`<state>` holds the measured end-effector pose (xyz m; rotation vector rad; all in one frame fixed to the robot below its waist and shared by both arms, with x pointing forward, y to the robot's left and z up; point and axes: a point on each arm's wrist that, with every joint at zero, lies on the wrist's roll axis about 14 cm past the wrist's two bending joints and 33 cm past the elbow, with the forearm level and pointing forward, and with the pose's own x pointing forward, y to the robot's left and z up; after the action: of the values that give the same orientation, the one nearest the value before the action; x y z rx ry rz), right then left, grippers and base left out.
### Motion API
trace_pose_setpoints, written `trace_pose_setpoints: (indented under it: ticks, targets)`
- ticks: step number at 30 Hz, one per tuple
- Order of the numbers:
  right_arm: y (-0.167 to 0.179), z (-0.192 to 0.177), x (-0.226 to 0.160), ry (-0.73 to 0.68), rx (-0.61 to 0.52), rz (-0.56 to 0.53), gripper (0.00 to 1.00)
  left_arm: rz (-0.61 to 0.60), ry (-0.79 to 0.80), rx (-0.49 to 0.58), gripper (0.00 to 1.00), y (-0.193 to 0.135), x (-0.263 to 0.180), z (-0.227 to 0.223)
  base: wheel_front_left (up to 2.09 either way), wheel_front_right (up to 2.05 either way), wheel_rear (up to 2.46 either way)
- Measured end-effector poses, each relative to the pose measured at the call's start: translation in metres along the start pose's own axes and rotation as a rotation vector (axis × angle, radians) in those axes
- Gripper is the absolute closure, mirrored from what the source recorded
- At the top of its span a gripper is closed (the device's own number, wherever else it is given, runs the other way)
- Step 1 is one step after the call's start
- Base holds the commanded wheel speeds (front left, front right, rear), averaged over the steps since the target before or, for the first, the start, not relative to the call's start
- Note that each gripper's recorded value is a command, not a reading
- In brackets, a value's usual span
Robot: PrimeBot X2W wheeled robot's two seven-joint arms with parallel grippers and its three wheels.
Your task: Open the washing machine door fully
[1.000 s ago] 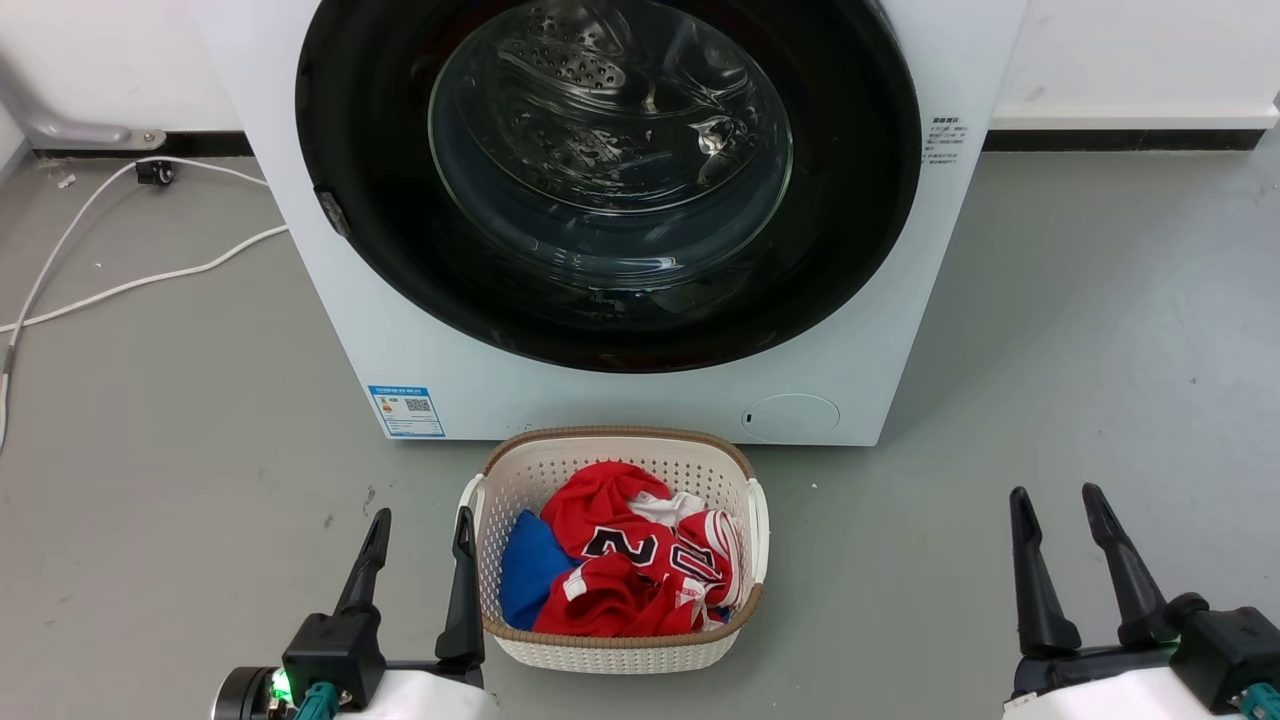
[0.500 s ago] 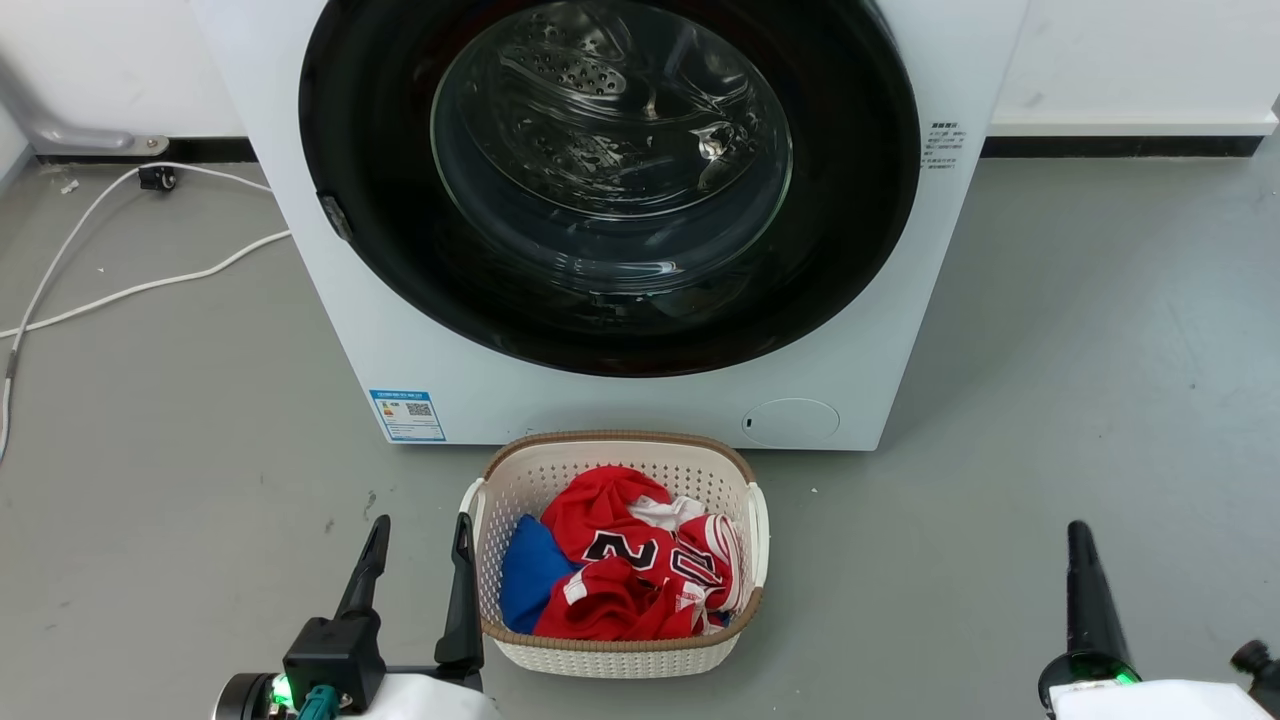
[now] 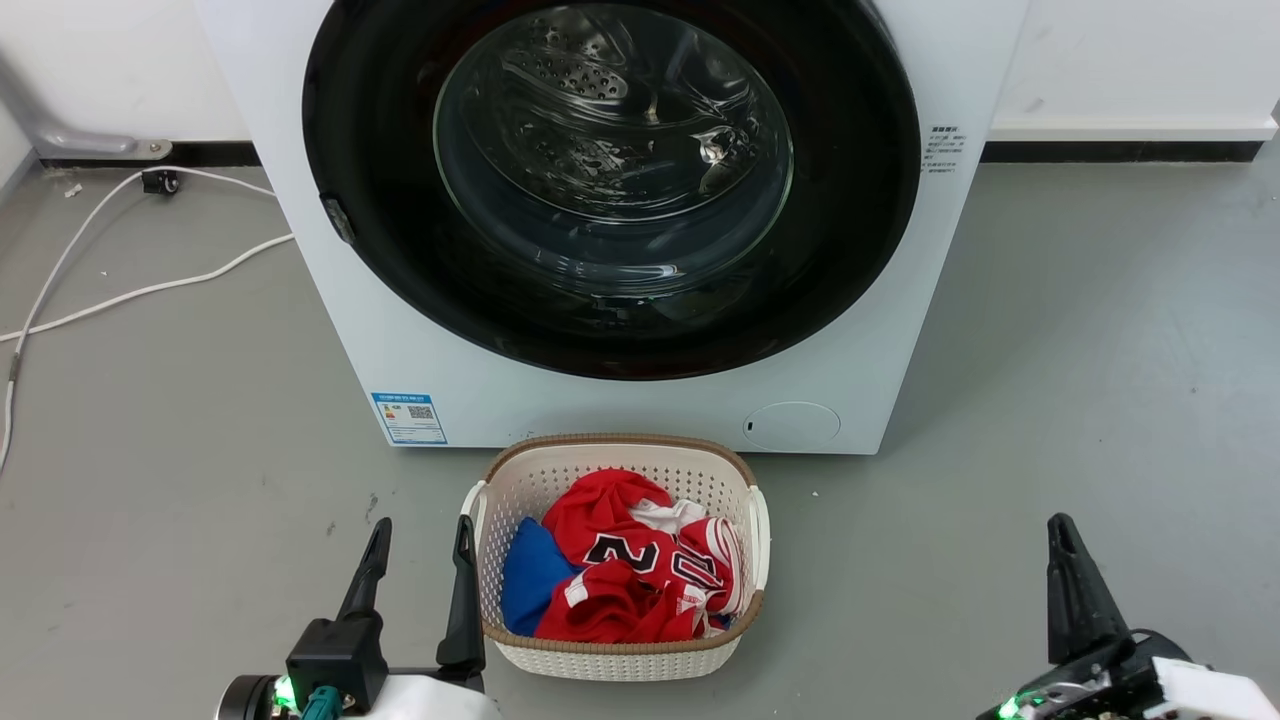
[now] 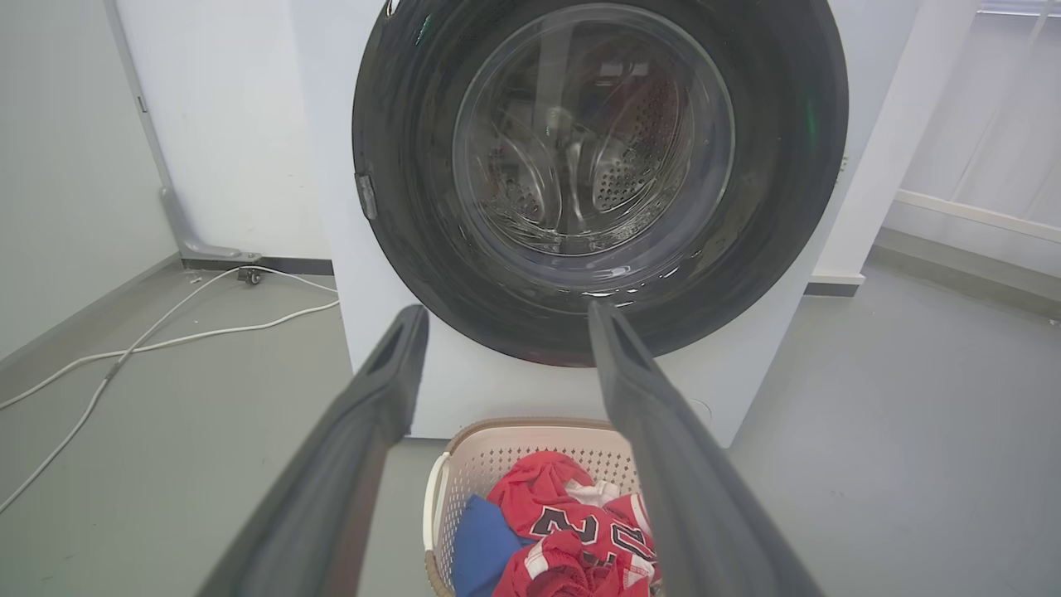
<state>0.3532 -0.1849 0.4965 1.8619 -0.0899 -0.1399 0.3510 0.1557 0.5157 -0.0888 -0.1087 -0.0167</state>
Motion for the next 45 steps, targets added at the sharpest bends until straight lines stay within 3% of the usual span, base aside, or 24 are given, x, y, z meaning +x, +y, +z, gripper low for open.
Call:
trace_pose_setpoints:
  ticks: [3, 8, 26, 34, 45]
  targets:
    - [0.007, -0.005, -0.002, 0.074, 0.049, 0.018, 1.00, 0.002, -0.001, 0.000, 0.00, 0.000, 0.000, 0.000, 0.00, 0.00, 0.00]
    - [0.013, -0.016, -0.006, 0.177, 0.000, 0.039, 1.00, 0.007, 0.000, 0.002, 0.00, 0.001, 0.000, 0.000, 0.00, 0.00, 0.00]
    - [0.007, -0.019, 0.002, 0.191, -0.048, 0.024, 1.00, 0.014, 0.018, 0.016, 0.00, 0.004, 0.005, -0.006, 0.00, 0.00, 0.00]
    - [0.035, 0.003, 0.050, 0.132, -0.119, 0.104, 1.00, -0.001, 0.013, 0.024, 0.00, 0.001, 0.024, -0.008, 0.00, 0.00, 0.00]
    - [0.079, 0.037, 0.160, 0.064, -0.216, 0.184, 1.00, -0.025, 0.024, 0.033, 0.00, -0.002, 0.065, -0.022, 0.00, 0.00, 0.00]
